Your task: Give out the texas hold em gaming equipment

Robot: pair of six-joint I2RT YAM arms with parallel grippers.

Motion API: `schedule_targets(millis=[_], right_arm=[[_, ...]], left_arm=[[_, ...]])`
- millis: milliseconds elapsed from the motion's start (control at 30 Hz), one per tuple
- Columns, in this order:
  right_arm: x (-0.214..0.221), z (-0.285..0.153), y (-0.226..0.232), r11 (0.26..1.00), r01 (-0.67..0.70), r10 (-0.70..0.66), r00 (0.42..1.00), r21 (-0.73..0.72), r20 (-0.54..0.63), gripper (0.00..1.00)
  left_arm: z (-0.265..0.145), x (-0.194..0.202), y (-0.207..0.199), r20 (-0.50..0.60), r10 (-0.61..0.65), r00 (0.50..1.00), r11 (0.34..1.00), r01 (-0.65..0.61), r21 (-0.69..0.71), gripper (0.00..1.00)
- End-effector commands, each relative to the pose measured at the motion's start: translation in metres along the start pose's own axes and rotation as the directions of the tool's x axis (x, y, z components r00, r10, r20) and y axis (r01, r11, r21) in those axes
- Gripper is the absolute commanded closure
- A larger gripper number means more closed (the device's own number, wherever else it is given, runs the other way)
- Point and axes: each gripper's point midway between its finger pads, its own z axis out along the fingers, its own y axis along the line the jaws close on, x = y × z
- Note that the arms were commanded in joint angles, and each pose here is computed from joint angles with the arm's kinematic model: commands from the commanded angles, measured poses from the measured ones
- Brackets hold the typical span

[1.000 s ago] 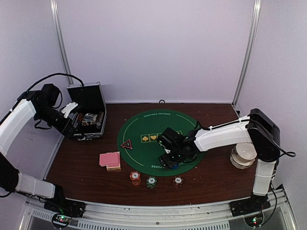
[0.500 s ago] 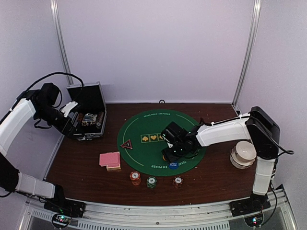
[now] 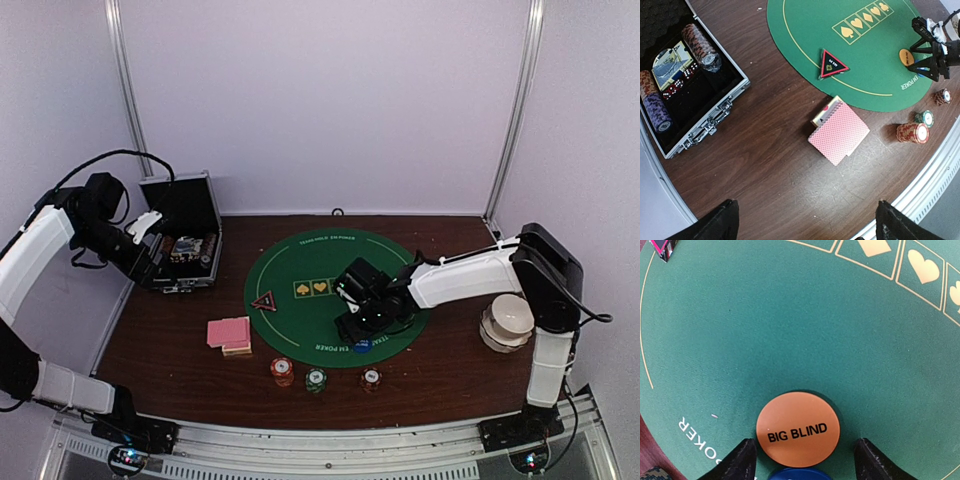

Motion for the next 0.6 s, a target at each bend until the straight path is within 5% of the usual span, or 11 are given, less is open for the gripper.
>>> schedule_targets(millis=[0, 567], right_arm=[[0.002, -0.004, 0.002, 1.000, -0.009, 0.009, 1.000, -0.014, 0.000, 0.29], [-0.013, 0.016, -0.022, 0.990, 0.011, -0.011, 1.000, 0.138, -0.001, 0.50]], left_arm=[[-0.009, -0.009, -0.003, 0.037, 0.016, 0.999, 1.000, -0.016, 0.007, 0.03], [-0.012, -0.013, -0.001, 0.042, 0.015, 0.999, 1.000, -0.015, -0.004, 0.02]])
